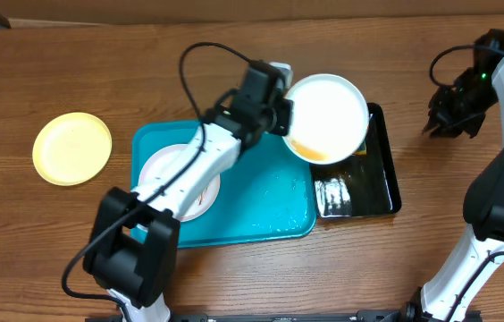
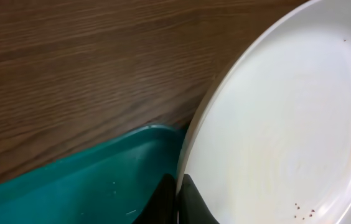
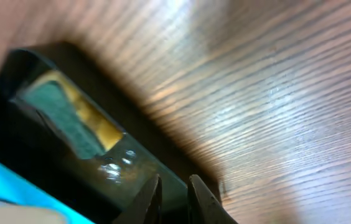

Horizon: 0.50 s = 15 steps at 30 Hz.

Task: Clean dirty plates on tray and stack at the side
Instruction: 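Lift the scrubbed white plate by its rim with the left gripper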

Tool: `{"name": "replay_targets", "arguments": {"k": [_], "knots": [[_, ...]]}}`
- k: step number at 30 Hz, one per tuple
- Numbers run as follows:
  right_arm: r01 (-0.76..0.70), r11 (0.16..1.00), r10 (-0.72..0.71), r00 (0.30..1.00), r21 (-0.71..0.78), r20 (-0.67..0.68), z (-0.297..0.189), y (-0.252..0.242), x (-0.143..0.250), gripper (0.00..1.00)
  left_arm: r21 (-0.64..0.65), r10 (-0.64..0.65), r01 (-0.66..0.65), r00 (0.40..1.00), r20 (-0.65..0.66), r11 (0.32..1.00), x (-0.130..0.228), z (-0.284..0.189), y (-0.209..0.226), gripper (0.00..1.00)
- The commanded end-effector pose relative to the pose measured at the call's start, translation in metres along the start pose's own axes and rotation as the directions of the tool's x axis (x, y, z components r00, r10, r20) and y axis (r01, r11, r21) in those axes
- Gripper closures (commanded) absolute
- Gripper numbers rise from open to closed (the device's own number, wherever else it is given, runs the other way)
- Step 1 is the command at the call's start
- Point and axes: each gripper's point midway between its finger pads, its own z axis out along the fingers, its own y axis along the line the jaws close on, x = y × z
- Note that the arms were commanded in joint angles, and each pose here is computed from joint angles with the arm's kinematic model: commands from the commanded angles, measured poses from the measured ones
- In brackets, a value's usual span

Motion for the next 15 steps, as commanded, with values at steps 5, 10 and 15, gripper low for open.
{"name": "replay_targets", "arguments": {"k": [5, 10, 15], "knots": [[0.064, 0.997, -0.063, 0.997, -0.032, 0.047, -0.018, 0.011, -0.001, 0.83, -0.232, 0.197, -0.166, 0.973, 0.117, 0.958, -0.026, -0.023, -0.021, 0.96], [0.078, 0.996, -0.077, 0.996, -0.032, 0.051, -0.018, 0.010, -0.002, 0.83, -0.472, 0.350, -0.248, 0.926, 0.142, 0.846, -0.034, -0.045, -0.030, 0.96], [0.080, 0.996, -0.078, 0.995, -0.034, 0.056, -0.018, 0.011, -0.003, 0.82, -0.655, 0.491, -0.281, 0.857, 0.157, 0.701, -0.042, -0.081, -0.060, 0.96]]}}
